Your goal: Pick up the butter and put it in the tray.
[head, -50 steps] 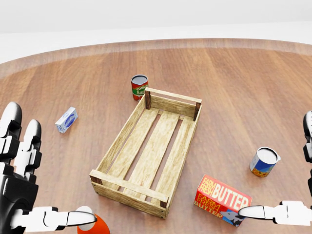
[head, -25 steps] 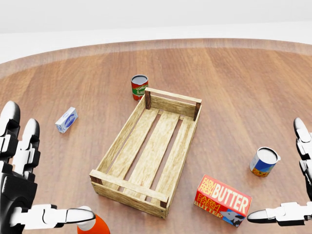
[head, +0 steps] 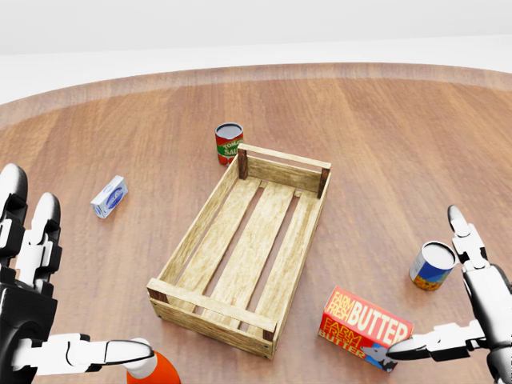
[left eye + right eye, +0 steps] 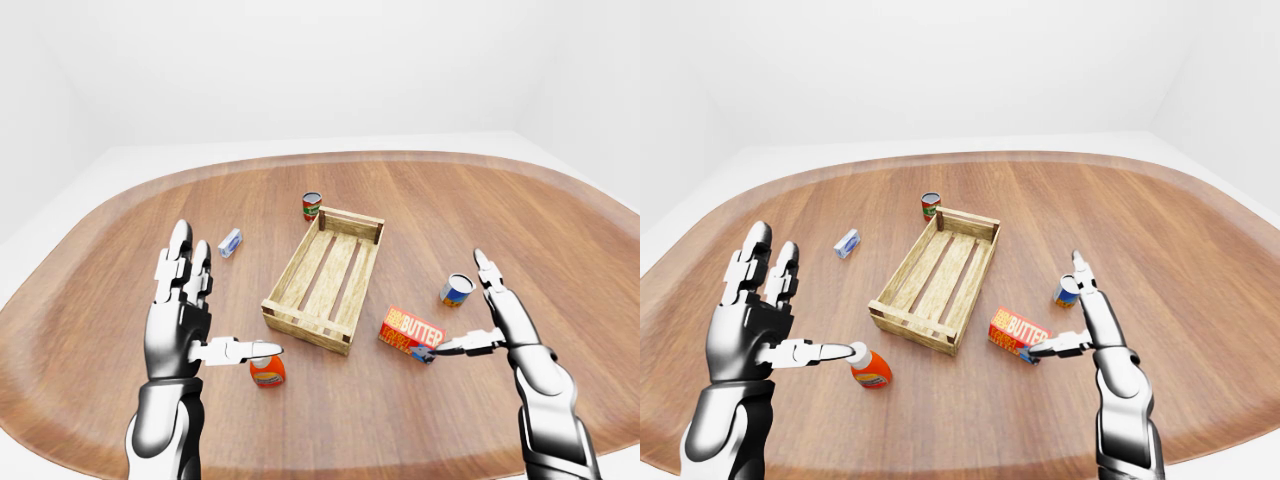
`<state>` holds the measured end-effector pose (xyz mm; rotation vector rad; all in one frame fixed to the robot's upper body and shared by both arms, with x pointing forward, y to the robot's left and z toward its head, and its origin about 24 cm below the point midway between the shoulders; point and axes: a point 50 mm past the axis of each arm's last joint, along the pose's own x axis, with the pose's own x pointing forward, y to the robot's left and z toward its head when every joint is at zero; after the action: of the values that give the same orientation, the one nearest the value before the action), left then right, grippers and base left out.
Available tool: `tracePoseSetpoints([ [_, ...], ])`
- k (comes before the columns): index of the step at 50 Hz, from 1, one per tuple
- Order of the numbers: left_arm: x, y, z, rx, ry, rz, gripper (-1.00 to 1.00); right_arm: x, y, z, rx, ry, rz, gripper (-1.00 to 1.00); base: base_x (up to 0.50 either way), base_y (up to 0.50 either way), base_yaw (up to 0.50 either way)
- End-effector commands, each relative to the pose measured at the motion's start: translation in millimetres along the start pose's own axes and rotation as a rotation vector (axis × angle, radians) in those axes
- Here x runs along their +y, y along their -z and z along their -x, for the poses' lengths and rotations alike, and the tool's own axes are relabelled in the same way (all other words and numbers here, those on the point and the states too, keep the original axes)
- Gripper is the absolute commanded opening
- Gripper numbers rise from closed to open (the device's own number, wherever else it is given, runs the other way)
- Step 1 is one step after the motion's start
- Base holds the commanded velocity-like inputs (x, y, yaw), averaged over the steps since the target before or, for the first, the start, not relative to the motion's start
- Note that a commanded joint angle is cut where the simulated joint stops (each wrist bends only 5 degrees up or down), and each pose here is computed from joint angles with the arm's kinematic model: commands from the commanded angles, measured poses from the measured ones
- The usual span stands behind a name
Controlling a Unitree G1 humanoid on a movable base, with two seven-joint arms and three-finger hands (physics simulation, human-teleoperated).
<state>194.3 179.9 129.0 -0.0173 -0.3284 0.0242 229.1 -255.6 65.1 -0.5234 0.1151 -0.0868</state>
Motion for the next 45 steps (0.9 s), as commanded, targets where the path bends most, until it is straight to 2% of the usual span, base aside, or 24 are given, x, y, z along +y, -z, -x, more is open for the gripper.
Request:
tracePoseSetpoints([
  [1,0,-1,0.2,-0.004,0.0,0.0,1.0,10,12,-11,0.056,-0.037,0.011,1.0,0.0,0.0,0.0],
  [12,0,-1,0.5,-0.006,0.0,0.001,1.0,26,48,-14,0.213,-0.097,0.013,1.0,0.0,0.0,0.0],
  [18,1,-3,0.8,-0.012,0.001,0.003,1.0,34,59,-14,0.265,-0.141,0.036,1.0,0.0,0.0,0.0],
  [27,0,0,-0.1,-0.001,-0.001,0.001,1.0,40,78,-17,0.352,-0.154,0.035,1.0,0.0,0.0,0.0],
  [45,0,0,-0.1,0.001,0.0,-0.001,1.0,46,79,-29,0.371,-0.185,0.068,1.0,0.0,0.0,0.0],
])
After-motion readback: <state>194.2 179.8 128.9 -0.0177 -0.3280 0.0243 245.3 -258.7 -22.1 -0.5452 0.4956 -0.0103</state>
